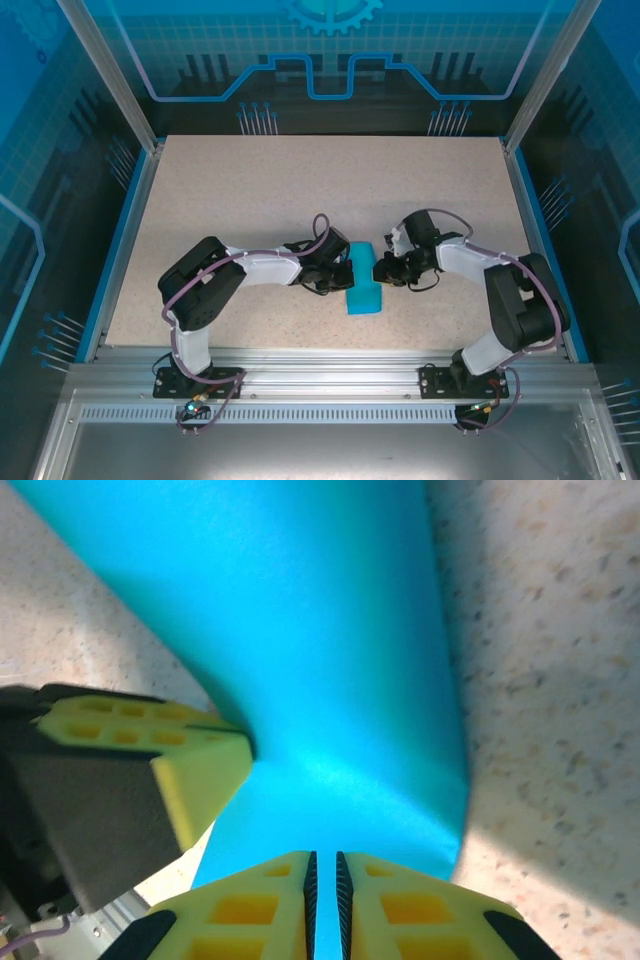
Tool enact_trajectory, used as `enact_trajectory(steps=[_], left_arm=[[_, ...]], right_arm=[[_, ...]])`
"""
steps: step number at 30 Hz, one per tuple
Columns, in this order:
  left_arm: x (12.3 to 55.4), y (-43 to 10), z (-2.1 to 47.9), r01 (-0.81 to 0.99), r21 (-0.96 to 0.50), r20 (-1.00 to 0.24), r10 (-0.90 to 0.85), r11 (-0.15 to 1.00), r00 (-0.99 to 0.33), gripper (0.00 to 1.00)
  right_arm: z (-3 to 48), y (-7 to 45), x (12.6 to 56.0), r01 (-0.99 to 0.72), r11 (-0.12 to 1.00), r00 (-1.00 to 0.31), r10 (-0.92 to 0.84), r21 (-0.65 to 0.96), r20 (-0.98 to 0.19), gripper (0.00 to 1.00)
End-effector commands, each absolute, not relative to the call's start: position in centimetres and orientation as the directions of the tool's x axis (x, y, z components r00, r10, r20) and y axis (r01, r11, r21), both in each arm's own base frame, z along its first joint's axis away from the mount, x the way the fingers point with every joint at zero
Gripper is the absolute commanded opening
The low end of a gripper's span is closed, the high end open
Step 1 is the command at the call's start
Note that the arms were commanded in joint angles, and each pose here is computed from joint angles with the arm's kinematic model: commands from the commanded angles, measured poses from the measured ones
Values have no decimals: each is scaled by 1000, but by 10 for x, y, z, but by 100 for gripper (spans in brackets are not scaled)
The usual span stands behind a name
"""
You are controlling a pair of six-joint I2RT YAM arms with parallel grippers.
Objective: Fold a paper plane with a square sheet of paper (pick it up from the middle)
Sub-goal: Fold the square sheet of paper in half at the center of the table.
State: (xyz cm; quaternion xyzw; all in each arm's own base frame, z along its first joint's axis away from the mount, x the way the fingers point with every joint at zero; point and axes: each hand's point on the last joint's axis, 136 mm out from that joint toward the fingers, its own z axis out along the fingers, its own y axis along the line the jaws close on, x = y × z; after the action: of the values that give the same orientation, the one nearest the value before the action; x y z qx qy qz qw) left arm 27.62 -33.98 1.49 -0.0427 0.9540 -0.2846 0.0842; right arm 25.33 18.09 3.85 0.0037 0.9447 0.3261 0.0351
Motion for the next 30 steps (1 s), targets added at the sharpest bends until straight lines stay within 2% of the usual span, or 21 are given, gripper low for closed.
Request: enact_trajectory(steps=[1,10,21,26,30], left_arm=[[257,-330,-9,-41,-471,-76,-87,881,-993,0],[256,-331,-7,-36,-470,-79,-82,882,-993,0],[254,-330,-7,-30,-465,-76,-73,885,-994,0],[254,-330,-4,-22,-463,-83,-68,886,-994,0],[254,-330,-3,-20,-463,-83,-66,886,-994,0]], right_arm=[[33,188,235,11,761,-1000,16,649,-2,17],[-22,165,217,157,851,-985,96,500,145,16],[20,175,212,94,793,-995,86,602,42,17],[18,184,202,82,771,-997,64,631,51,18],[-4,169,191,143,831,-989,96,537,115,19]])
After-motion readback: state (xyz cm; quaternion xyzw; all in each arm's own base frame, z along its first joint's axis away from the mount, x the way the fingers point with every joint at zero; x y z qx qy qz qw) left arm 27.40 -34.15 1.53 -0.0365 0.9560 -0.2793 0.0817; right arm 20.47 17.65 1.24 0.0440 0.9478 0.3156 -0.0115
